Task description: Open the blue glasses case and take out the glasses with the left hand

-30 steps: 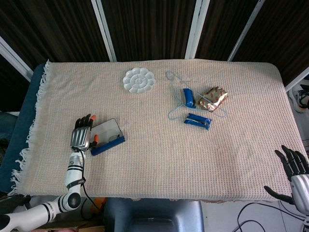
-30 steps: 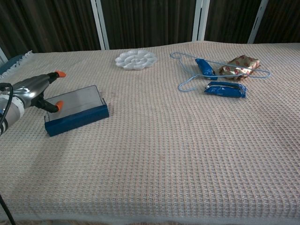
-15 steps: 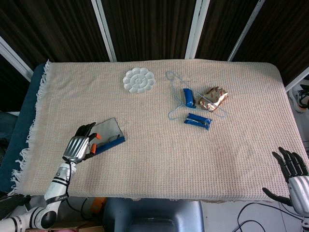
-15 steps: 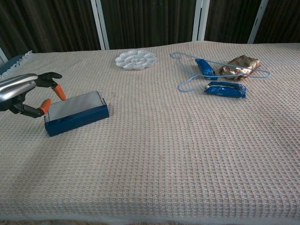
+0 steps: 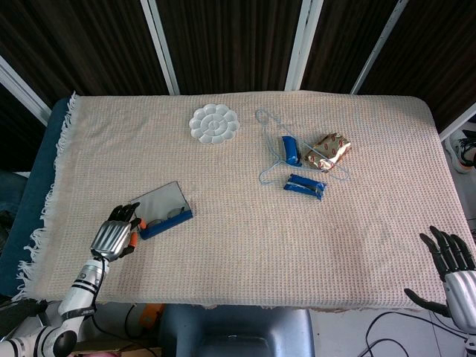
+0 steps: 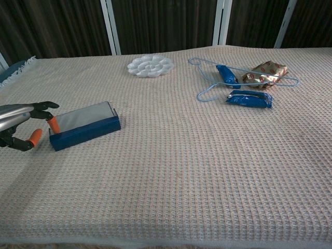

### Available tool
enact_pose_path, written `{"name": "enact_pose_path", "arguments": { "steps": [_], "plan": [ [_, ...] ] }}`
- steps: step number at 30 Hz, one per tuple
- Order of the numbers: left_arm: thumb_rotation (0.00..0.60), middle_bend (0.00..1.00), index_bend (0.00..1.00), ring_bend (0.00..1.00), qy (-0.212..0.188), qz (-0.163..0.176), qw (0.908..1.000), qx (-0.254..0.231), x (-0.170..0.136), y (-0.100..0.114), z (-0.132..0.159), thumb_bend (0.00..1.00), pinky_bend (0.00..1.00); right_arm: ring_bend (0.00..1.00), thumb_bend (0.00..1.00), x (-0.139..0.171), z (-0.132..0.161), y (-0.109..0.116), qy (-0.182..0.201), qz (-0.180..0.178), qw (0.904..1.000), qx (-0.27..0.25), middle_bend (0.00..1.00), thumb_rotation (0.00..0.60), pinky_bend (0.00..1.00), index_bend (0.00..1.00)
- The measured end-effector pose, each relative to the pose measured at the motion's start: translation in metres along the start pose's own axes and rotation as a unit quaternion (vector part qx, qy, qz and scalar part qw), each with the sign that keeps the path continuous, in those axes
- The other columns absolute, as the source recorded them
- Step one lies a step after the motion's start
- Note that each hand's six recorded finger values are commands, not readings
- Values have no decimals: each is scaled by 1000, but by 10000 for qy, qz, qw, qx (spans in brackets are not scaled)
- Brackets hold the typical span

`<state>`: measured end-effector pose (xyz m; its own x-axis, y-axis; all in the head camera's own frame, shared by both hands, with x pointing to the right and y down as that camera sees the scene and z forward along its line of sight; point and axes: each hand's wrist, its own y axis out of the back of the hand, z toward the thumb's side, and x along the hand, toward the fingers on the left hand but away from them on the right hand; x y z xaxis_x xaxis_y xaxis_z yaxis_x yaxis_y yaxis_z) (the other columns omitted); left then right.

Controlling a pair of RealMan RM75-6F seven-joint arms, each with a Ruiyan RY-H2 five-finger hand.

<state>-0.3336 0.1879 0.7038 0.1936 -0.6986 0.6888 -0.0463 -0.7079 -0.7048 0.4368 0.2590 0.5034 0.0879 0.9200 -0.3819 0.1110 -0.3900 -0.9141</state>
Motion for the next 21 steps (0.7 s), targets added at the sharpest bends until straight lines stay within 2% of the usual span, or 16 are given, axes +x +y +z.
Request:
{"name": "enact_pose_path", "arguments": {
  "steps": [11, 16, 21],
  "plan": [
    [600, 0, 414, 0, -240, -224, 9990, 306, -13, -10, 12, 770, 0, 0, 134, 0, 0, 0, 18, 3, 10000, -17, 0, 600, 0, 0],
    [600, 0, 394, 0, -691, -427, 9966, 111, -23, -14, 37, 774, 0, 0, 134, 0, 1, 0, 17, -14, 10000, -13, 0, 600, 0, 0],
    [600, 0, 355, 0, -1261, -450, 9910, 42, -29, -16, 72, 774, 0, 0, 134, 2, 1, 1, 26, -40, 10000, -29, 0, 600, 0, 0]
  ]
}}
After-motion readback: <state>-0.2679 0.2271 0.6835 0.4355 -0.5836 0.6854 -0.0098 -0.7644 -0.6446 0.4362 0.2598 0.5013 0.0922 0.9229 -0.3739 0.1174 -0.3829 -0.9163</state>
